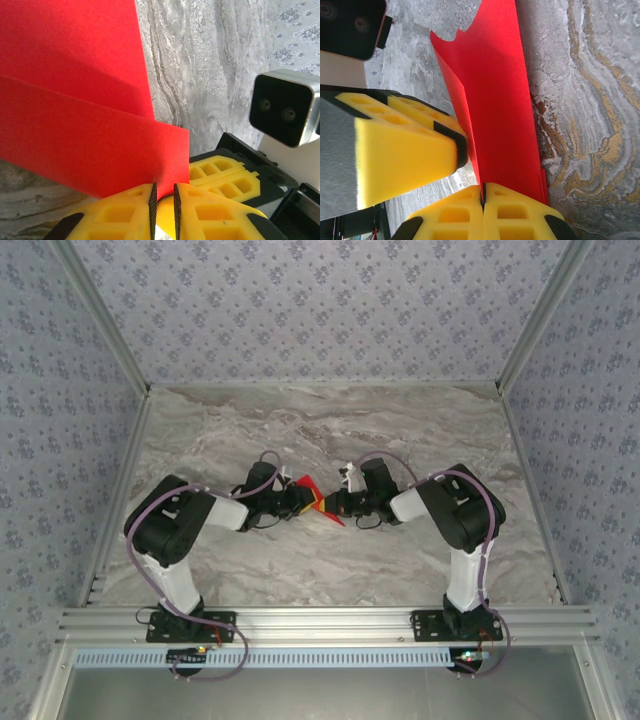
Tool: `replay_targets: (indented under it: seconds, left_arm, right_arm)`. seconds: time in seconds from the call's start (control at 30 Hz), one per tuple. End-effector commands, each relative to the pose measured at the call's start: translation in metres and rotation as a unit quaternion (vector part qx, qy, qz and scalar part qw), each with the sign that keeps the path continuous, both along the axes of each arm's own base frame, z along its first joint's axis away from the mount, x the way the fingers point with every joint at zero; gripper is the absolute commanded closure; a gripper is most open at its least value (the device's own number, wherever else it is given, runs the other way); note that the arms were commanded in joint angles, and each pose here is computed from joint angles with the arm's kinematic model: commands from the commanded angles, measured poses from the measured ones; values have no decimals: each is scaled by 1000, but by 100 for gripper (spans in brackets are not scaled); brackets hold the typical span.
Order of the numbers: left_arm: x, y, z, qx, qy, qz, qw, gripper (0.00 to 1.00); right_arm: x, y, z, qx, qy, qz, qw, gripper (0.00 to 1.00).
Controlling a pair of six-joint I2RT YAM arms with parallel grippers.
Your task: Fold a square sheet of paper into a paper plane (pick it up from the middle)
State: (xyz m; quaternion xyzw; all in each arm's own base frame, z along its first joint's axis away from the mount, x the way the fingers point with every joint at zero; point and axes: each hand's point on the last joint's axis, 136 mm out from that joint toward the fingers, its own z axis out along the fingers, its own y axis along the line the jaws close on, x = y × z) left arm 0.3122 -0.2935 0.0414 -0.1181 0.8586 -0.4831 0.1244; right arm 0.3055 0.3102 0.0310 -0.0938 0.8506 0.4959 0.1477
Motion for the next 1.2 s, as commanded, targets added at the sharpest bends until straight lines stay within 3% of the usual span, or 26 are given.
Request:
replay_targets:
  seconds: [0.0, 0.3, 0.6, 0.97, 1.17]
  left_arm:
    - [7, -11, 7, -7, -26, -16, 1000, 82]
    - [9, -10, 2, 3, -24, -13, 1000, 83]
    - [11, -9, -4, 10, -16, -7, 1000, 84]
    - [13, -11, -2, 12, -18, -11, 1000, 84]
    - [12, -11, -2, 12, -16, -13, 1000, 84]
  right_arm:
    - [0, -3, -8, -13, 15, 1, 1000, 100]
    - [-5, -4, 2, -26, 2, 24, 999, 85]
    - [-13, -18, 9, -81, -41, 59, 994, 68]
    - [-28, -26, 6, -176, -146, 135, 964, 67]
    - [-25, -20, 1, -201, -166, 146, 954, 69]
